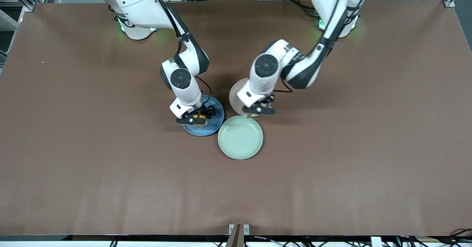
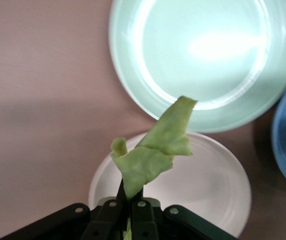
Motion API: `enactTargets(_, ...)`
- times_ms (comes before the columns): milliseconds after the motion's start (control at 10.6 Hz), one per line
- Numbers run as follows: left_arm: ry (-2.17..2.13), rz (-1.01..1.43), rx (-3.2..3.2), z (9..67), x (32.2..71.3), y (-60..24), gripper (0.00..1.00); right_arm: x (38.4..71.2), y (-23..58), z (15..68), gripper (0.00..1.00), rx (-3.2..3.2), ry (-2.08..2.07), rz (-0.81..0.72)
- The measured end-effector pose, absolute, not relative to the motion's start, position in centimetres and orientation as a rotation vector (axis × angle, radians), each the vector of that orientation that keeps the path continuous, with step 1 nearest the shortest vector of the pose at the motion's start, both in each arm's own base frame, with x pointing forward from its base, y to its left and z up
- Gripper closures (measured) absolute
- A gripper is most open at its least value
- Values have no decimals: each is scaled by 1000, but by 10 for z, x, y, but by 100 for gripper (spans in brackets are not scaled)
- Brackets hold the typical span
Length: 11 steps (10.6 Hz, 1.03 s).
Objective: Pick lemon and lettuce from blue and beige plates
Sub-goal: 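Close the right gripper on the lemon while the left gripper grips lettuce, then carry the lettuce off the plates and release it with the left gripper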
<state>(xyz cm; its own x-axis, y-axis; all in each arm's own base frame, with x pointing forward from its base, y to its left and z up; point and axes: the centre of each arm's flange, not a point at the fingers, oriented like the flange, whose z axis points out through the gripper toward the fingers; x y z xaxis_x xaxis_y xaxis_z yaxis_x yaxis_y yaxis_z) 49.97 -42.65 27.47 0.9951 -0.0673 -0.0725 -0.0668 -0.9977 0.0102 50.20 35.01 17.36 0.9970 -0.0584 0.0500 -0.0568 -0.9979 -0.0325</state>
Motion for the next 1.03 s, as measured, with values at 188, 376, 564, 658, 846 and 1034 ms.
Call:
enactTargets(188, -84, -113, 3157, 287, 530, -396, 96, 504, 351, 176, 22, -3106, 89, -83)
enactTargets(376, -105, -131, 3167, 290, 551, -366, 96, 509, 352, 179, 39, -3115, 95, -63)
enactTargets(564, -134, -136, 3167, 290, 571, -333, 96, 519, 352, 191, 39, -3149, 110, 35)
enactTargets(658, -142, -124, 3173, 292, 583, -315, 96, 528, 354, 203, 40, -3162, 118, 79)
enactTargets(846, -192, -95, 3197, 295, 602, -281, 96, 548, 348, 226, 41, -3172, 112, 135)
enactTargets(1034, -262, -96, 3208, 294, 619, -241, 96, 569, 325, 247, 41, -3179, 85, 200)
